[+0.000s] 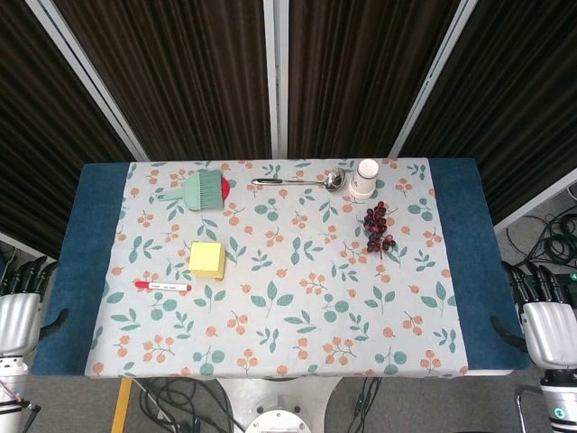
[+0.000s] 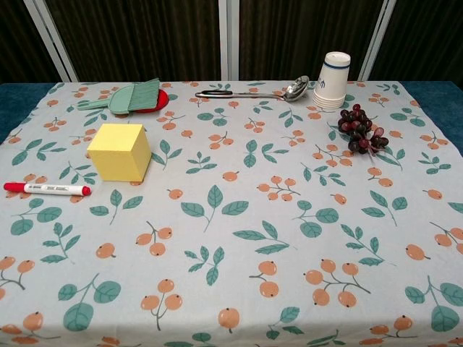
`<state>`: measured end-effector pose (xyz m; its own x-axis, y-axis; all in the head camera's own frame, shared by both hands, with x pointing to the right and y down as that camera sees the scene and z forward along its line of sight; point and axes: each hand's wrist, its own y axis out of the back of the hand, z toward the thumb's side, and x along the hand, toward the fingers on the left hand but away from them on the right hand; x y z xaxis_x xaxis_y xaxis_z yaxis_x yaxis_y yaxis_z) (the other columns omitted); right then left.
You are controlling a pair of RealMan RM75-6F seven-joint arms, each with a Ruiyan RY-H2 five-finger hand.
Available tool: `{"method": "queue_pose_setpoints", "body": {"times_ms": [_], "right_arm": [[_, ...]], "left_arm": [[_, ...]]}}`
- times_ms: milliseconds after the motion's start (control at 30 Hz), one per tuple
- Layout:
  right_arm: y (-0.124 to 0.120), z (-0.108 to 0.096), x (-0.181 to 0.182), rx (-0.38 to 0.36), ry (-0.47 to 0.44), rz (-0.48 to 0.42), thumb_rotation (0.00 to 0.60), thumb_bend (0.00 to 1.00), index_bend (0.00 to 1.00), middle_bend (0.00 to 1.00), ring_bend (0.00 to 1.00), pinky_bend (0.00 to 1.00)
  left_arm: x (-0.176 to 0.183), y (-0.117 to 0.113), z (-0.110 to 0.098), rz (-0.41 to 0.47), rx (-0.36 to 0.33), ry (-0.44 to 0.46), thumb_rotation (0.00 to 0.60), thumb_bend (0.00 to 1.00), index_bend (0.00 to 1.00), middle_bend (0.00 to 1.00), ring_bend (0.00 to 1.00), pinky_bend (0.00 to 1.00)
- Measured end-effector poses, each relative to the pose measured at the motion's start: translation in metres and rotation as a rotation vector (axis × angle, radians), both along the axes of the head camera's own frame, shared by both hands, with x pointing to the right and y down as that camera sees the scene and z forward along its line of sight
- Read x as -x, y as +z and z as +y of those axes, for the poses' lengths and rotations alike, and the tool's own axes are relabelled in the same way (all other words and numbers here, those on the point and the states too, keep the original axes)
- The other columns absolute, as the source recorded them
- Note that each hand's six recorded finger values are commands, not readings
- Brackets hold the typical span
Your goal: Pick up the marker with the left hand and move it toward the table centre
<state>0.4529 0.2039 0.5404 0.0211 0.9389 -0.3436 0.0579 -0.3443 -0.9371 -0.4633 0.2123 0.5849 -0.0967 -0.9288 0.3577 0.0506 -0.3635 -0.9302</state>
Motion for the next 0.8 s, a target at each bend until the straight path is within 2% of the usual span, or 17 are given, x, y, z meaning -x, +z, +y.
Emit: {"method": "queue_pose_setpoints", "body": {"times_ms": [367, 600, 800], "right_arm": [[-0.002, 0.000, -0.004, -0.013, 0.004, -0.004, 0.600, 0.16, 0.05, 0.14, 0.00, 0.00], [-0.003, -0.007, -0.001, -0.027, -0.019, -0.007, 0.600, 0.16, 0.05, 0.14, 0.00, 0.00], [-0.002, -0.010, -0.001, -0.023, -0.022, -0.006, 0.600, 0.16, 0.05, 0.14, 0.00, 0.00]], "left_arm": [[-0.007, 0.003, -0.005, 0.012, 0.001, 0.032, 0.600, 0.28, 0.23, 0.20, 0.14, 0.19], [-0.028, 0.022, -0.032, 0.084, 0.026, 0.083, 0.600, 0.27, 0.40, 0.39, 0.16, 0.20], [-0.055, 0.053, -0.057, 0.114, 0.093, 0.173, 0.600, 0.28, 0.42, 0.43, 0.18, 0.20]]}}
